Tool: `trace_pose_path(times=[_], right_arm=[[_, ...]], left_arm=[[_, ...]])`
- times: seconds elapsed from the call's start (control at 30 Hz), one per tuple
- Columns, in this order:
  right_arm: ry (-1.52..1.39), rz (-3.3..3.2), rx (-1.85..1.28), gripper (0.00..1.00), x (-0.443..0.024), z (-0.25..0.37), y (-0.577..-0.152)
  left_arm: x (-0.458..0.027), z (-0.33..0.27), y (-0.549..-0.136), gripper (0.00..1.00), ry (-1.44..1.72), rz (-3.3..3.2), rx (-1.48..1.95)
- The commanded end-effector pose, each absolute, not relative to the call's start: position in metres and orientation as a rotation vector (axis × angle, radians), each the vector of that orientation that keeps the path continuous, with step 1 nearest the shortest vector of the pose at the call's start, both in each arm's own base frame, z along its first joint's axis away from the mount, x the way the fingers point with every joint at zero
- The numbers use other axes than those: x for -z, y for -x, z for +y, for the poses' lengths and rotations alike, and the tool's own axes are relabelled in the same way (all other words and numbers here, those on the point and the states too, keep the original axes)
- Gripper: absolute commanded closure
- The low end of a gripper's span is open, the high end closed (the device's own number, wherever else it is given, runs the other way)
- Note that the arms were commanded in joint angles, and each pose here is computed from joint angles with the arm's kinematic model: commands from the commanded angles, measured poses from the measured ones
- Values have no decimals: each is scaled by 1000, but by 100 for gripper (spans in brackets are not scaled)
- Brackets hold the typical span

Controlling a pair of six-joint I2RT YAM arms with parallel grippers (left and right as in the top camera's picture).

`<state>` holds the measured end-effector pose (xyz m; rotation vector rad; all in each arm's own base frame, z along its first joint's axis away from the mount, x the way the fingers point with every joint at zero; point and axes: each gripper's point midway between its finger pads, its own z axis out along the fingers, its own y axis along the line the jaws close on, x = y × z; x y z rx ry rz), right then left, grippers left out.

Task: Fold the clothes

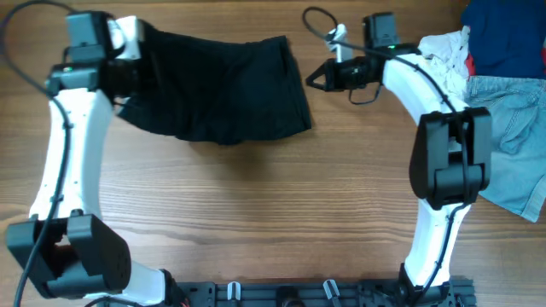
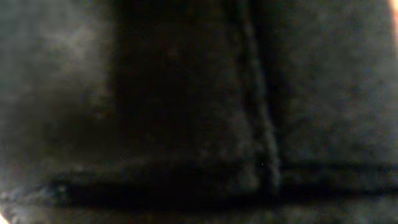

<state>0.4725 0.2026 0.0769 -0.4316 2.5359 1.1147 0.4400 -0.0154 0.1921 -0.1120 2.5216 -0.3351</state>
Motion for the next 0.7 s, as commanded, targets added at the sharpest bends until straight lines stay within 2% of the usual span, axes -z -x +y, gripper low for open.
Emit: trace_pose_path(times=[0.0, 0.3, 0.43, 0.53, 0.57, 0.6, 0.63, 0.67], right_arm=[[460, 2533, -1044, 96, -78, 223, -473], [445, 2519, -1015, 96, -79, 229, -479], [410, 2479, -1077, 96, -92, 222, -485], [406, 2417, -1141, 96, -111, 213, -489], [399, 2408, -1140, 96, -116, 209, -490], [392, 2397, -1136, 96, -121, 204, -492], [385, 2389, -1129, 96, -126, 200, -493], [378, 2374, -1120, 96, -133, 194, -495]], left_arm=[[-184, -58, -454, 96, 89, 2525, 366], [-167, -127, -484, 96, 78, 2457, 453], [-143, -148, -488, 96, 59, 2489, 473], [-123, -167, -492, 92, 19, 2503, 484], [-120, -172, -493, 87, 7, 2499, 490], [-117, -177, -495, 62, -6, 2492, 495], [-116, -183, -497, 5, -19, 2483, 502], [-117, -190, -498, 0, -36, 2471, 510]])
